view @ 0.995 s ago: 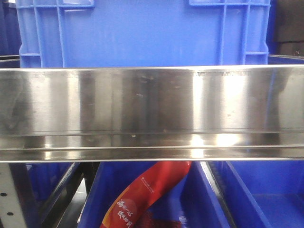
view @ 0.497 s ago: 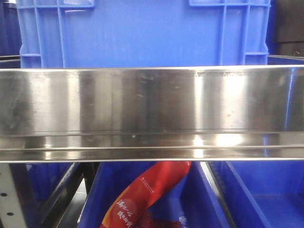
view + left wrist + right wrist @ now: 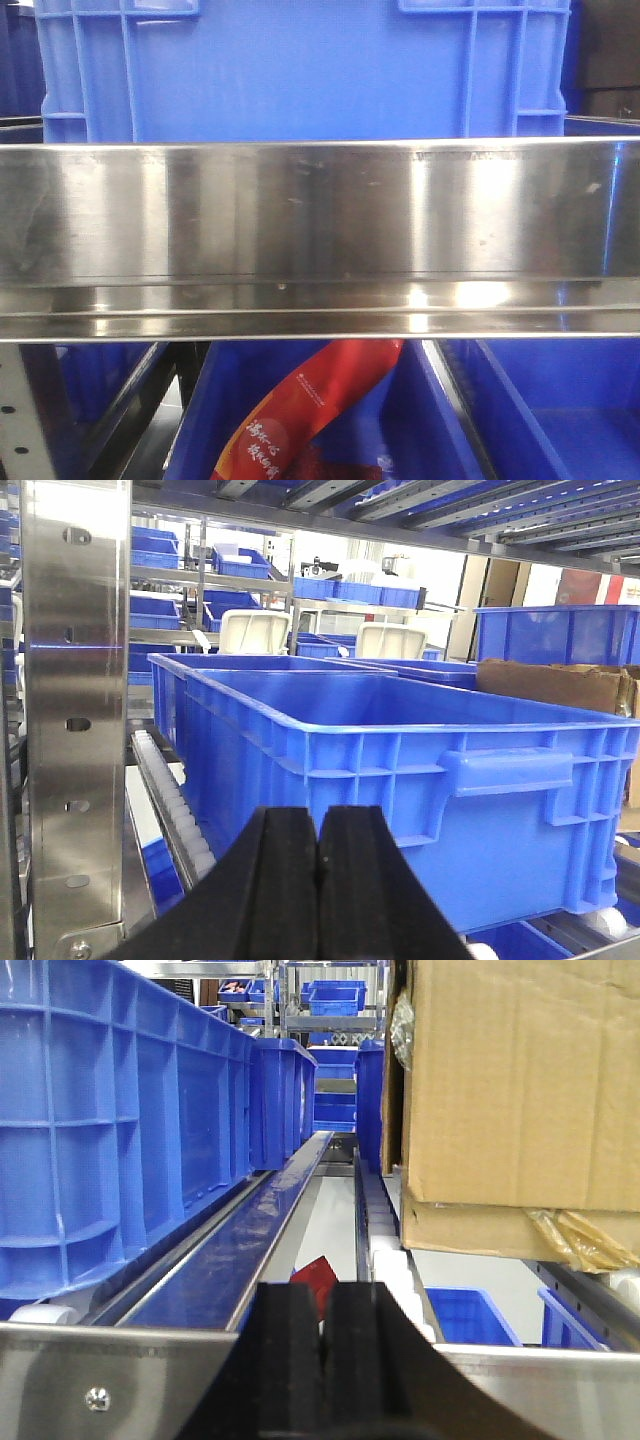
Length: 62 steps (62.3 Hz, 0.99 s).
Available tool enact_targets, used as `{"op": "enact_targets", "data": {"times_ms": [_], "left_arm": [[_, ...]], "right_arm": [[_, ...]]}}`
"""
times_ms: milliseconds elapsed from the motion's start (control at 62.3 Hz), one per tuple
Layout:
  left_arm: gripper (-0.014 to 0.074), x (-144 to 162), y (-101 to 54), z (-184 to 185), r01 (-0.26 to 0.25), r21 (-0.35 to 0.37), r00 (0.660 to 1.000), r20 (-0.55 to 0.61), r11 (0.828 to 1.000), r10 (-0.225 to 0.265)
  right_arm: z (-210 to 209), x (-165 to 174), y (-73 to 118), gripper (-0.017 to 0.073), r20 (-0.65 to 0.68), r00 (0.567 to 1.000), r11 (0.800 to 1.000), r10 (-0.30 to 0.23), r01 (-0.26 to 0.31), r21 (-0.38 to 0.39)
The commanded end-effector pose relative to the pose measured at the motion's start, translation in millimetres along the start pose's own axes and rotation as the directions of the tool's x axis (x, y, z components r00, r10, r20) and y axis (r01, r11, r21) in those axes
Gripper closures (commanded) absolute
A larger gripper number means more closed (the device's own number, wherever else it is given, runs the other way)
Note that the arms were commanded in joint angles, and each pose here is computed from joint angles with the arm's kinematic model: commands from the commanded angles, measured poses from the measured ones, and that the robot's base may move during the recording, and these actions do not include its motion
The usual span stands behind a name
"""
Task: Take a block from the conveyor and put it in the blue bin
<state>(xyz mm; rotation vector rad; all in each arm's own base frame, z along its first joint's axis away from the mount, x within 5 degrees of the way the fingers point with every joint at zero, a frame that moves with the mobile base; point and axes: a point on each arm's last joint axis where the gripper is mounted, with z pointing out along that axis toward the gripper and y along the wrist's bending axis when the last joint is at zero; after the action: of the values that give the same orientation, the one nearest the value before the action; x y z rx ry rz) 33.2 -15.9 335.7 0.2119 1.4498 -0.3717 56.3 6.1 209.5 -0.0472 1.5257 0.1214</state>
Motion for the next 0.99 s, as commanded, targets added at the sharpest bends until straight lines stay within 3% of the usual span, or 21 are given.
{"op": "enact_targets", "data": {"times_ms": [0, 802, 882, 979], "left_arm": [[0.0705, -0.7, -0.1, -0.6, 0.01, 0.0, 1.0, 0.015, 1.0, -0.01], [0.0705, -0.7, 0.0, -0.6, 0.008, -0.001, 1.0, 0.015, 1.0, -0.008], [0.0705, 0.0, 2.3, -1.1, -0.09, -0.026, 0.996, 0.005, 0.996, 0.09], [0.0705, -2.1, 2.5, -5.4, -0.11, -0.035, 0.993, 0.039, 0.993, 0.111]], "right_arm": [[-0.3, -0.8, -0.2, 0.0721, 0.01, 1.0, 1.0, -0.012, 0.011, 0.004], [-0.3, -0.9, -0.2, 0.0721, 0.011, 1.0, 1.0, -0.012, 0.011, 0.004], [-0.3, -0.9, -0.2, 0.0721, 0.011, 1.0, 1.0, -0.012, 0.011, 0.004], [-0.3, -0.9, -0.2, 0.0721, 0.011, 1.0, 1.0, -0.012, 0.011, 0.004]]}}
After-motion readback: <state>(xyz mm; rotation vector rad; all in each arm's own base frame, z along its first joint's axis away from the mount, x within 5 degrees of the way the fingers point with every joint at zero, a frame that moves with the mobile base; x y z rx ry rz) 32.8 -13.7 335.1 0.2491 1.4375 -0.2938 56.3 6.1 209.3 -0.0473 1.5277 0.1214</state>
